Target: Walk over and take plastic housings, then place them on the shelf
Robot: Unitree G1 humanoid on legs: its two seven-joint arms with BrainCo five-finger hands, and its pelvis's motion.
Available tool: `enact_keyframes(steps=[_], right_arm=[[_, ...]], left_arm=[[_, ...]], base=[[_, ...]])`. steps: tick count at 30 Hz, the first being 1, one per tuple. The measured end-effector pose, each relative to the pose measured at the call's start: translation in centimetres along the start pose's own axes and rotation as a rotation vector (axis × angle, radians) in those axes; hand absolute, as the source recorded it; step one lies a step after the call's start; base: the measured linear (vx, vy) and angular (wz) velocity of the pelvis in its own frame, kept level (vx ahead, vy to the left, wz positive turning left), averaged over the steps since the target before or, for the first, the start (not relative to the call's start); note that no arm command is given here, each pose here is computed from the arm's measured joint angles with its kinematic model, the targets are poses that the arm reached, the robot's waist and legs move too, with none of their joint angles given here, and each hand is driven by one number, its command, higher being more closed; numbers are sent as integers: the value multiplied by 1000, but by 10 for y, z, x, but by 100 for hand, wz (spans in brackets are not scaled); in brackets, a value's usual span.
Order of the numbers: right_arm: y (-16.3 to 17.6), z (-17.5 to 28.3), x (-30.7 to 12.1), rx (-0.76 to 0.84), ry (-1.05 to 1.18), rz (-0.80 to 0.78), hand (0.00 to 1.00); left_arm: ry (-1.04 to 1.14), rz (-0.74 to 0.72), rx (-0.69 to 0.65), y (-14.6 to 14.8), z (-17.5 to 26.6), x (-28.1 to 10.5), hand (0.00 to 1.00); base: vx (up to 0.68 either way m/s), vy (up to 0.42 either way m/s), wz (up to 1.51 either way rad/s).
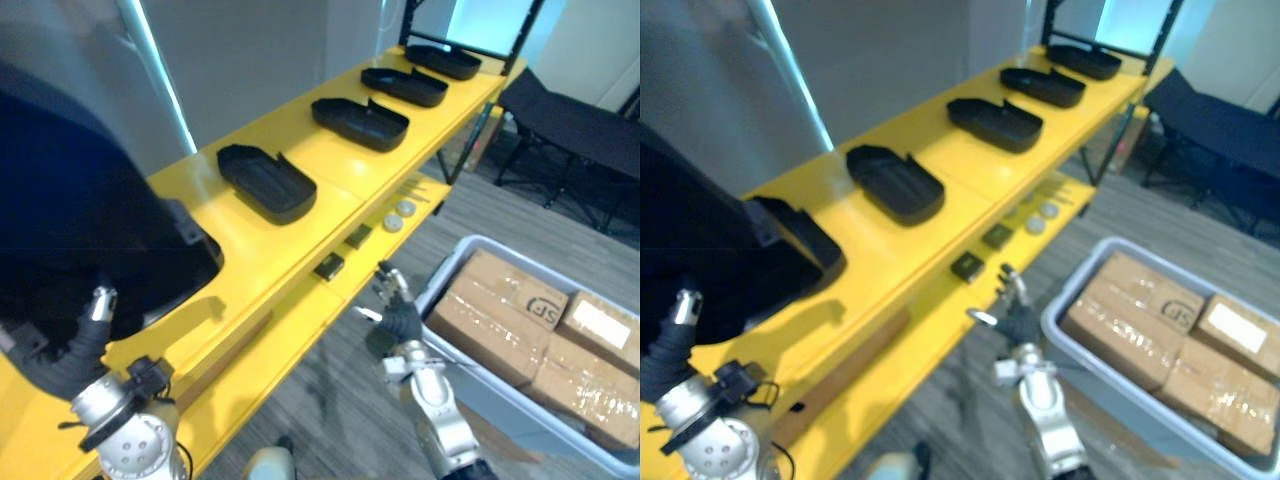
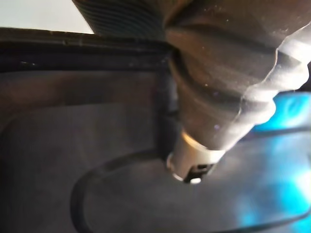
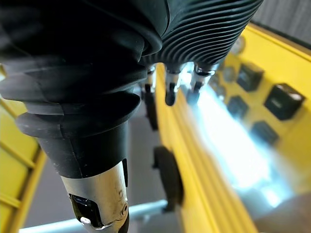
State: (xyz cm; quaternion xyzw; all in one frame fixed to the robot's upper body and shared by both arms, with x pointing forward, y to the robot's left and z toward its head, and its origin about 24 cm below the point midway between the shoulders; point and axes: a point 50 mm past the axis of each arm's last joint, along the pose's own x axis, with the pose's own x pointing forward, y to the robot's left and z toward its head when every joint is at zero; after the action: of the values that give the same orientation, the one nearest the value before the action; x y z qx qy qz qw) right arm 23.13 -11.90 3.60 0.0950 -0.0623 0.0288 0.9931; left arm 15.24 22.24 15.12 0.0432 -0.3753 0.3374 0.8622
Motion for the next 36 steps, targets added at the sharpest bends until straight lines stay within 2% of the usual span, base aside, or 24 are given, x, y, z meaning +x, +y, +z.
enact_keyframes(steps=[5, 11, 19, 24, 27, 30, 33, 36], right_arm=[[-23, 7, -6, -24, -57, -65, 0], [-16, 22, 11, -55, -129, 94, 0], [-17, 14, -3, 34, -94, 155, 0], [-22, 28, 4, 14, -173, 98, 0], [-31, 41, 10, -25, -248, 23, 0], [-32, 62, 27, -45, -349, 20, 0], [-33, 88, 37, -52, -454, 22, 0], [-36, 95, 31, -62, -468, 30, 0]], left_arm=[[19, -120, -48, -19, -10, -1, 100], [-16, -136, -83, -19, -5, -3, 100], [5, -128, -48, -10, 0, -13, 100], [-178, -87, -69, -4, 18, 3, 100], [-256, -128, -98, -14, 21, 14, 100], [-342, -173, -107, -25, 27, 30, 100], [-298, -124, -107, -36, 11, 45, 100], [-201, -91, -70, -36, -4, 44, 100]], base=[[18, -76, 71], [-34, -93, 7], [-120, -33, -4], [7, 97, 22], [186, 179, 30], [205, 120, 21], [206, 1, 22], [287, -233, 79]])
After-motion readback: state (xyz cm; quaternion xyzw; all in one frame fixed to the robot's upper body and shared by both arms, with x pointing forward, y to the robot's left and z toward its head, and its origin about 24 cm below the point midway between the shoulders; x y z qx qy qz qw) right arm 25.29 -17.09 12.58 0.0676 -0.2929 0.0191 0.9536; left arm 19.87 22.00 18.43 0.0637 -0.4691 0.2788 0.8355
